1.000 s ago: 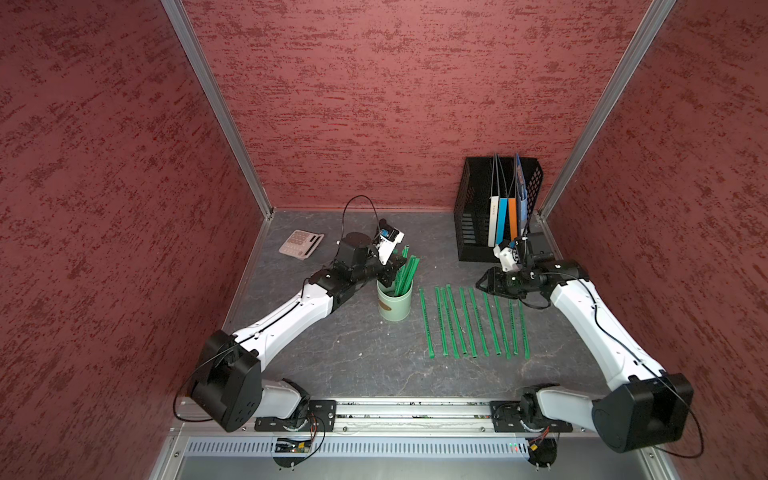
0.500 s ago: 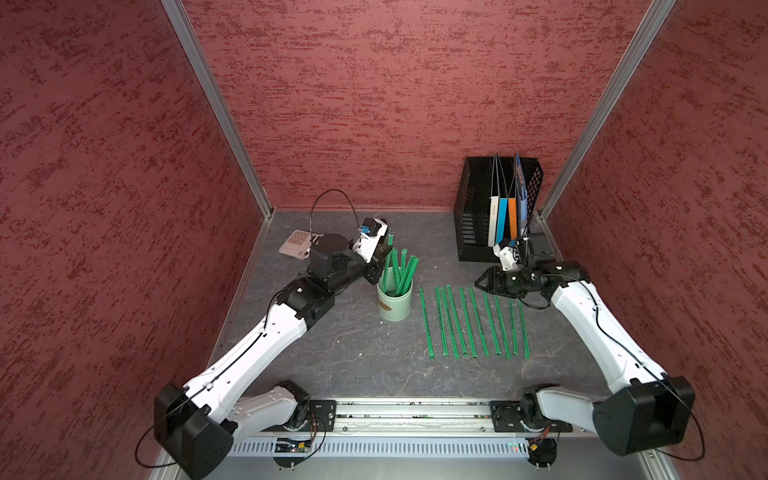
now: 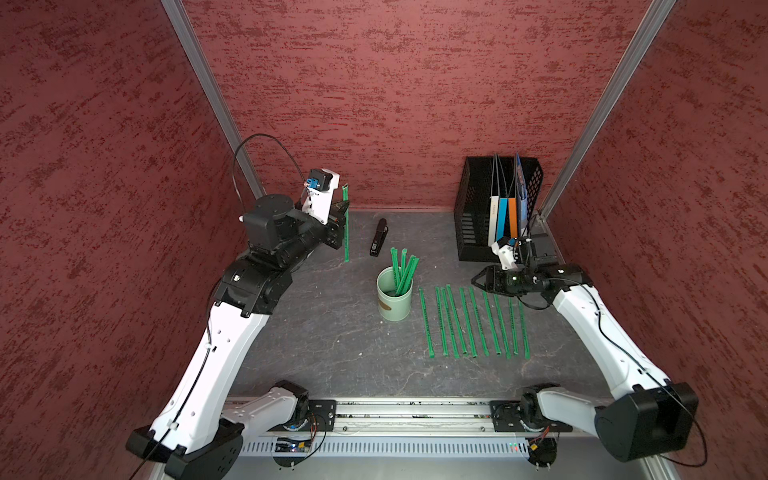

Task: Take the straws out of the storage container
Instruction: Pick up the straw from the container, then place the straw at the center of the board.

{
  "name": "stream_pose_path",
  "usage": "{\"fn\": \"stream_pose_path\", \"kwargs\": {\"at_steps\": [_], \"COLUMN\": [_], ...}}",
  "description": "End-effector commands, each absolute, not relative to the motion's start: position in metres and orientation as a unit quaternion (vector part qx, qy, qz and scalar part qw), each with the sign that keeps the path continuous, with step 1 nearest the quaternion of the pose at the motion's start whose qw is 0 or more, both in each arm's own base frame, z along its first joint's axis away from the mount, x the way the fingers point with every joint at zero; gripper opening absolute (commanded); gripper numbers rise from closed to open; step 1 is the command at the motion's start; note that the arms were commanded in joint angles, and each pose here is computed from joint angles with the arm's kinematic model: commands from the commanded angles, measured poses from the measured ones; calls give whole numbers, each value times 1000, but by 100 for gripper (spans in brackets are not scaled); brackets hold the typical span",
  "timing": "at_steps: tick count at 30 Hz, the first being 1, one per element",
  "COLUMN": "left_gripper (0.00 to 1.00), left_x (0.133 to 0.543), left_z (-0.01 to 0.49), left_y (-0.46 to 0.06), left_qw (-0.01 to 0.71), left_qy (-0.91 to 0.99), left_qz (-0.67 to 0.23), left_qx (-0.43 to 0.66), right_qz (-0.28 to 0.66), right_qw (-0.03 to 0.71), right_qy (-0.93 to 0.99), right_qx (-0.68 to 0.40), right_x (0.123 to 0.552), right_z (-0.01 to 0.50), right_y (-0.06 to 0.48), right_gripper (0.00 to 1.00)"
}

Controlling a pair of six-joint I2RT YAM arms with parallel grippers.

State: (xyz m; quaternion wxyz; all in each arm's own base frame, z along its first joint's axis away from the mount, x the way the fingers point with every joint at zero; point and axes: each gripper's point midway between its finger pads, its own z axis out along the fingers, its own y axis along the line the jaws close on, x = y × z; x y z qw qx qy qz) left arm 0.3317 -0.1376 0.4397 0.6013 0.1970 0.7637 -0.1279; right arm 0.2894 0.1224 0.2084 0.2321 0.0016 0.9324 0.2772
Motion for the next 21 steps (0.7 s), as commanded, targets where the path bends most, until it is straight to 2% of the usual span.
{"fn": "stream_pose_path", "kwargs": {"at_steps": [1, 6, 13, 21], "left_gripper": [5, 2, 0, 0], "left_x": [349, 371, 371, 349], "left_z": [343, 256, 152, 86], "left_y": [-130, -128, -139, -156], "left_qw": [455, 337, 229, 158], "left_qy": [866, 922, 953, 966], "left_qz": [-133, -160, -188, -201], "left_qx": [161, 106, 62, 45], "right_qz": [300, 297, 301, 305], "right_qw": [247, 246, 247, 252], "right_qy": [921, 922, 920, 917], "right_qx": [-24, -39, -47, -42], "right_x": [285, 277, 275, 276], "right_z": [216, 210, 207, 209], "right_y": [132, 131, 133, 133], "right_gripper": [47, 50, 52, 52]}}
